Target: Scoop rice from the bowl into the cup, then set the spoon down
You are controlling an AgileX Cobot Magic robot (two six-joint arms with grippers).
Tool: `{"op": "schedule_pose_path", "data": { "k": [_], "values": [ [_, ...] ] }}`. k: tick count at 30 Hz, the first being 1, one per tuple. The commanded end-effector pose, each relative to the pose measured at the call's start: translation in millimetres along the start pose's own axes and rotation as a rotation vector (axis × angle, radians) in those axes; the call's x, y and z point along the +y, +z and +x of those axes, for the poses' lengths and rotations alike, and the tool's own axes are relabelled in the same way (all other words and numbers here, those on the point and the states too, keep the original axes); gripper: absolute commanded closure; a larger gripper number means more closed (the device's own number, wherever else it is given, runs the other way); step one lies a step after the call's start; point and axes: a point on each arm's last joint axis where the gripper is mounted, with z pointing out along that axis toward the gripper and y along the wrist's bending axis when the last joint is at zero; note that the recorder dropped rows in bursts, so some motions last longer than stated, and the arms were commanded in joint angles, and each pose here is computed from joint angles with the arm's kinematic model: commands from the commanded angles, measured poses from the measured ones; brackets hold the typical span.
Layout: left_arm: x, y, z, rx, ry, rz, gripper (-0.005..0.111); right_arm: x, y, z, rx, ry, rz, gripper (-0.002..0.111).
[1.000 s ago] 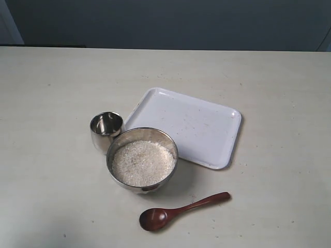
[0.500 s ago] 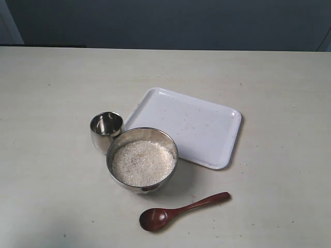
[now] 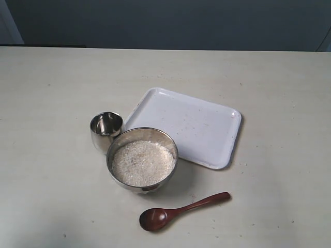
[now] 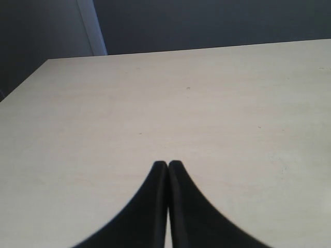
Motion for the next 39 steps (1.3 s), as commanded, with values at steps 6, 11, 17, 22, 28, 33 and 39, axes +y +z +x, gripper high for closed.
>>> {"op": "schedule_pose_path", "data": {
  "k": [6, 11, 17, 22, 28, 33, 39],
  "values": [
    [0.2, -1, -4, -0.022, -0.005, 0.001, 0.106, 63, 84, -16, 0.268, -0.258, -0.312, 0.109],
    [0.2, -1, -4, -0.022, -0.005, 0.001, 0.106, 124, 116, -14, 0.399, -0.438, -0.48, 0.109],
    [0.2, -1, -4, -0.022, -0.005, 0.001, 0.106, 189, 128, 0, 0.533, -0.654, -0.61, 0.109],
    [0.2, -1, -4, -0.022, -0.005, 0.001, 0.106, 215, 137, 18, 0.577, -0.752, -0.636, 0.091],
    [0.2, -1, -4, -0.022, -0.005, 0.001, 0.106, 221, 151, 47, 0.573, -0.798, -0.627, 0.052],
    [0.2, -1, -4, -0.022, -0.005, 0.001, 0.106, 226, 158, 62, 0.495, -0.799, -0.632, 0.051],
    [0.2, -1, -4, -0.022, -0.005, 0.001, 0.106, 233, 164, 69, 0.378, -0.795, -0.644, 0.051]
  ]
}}
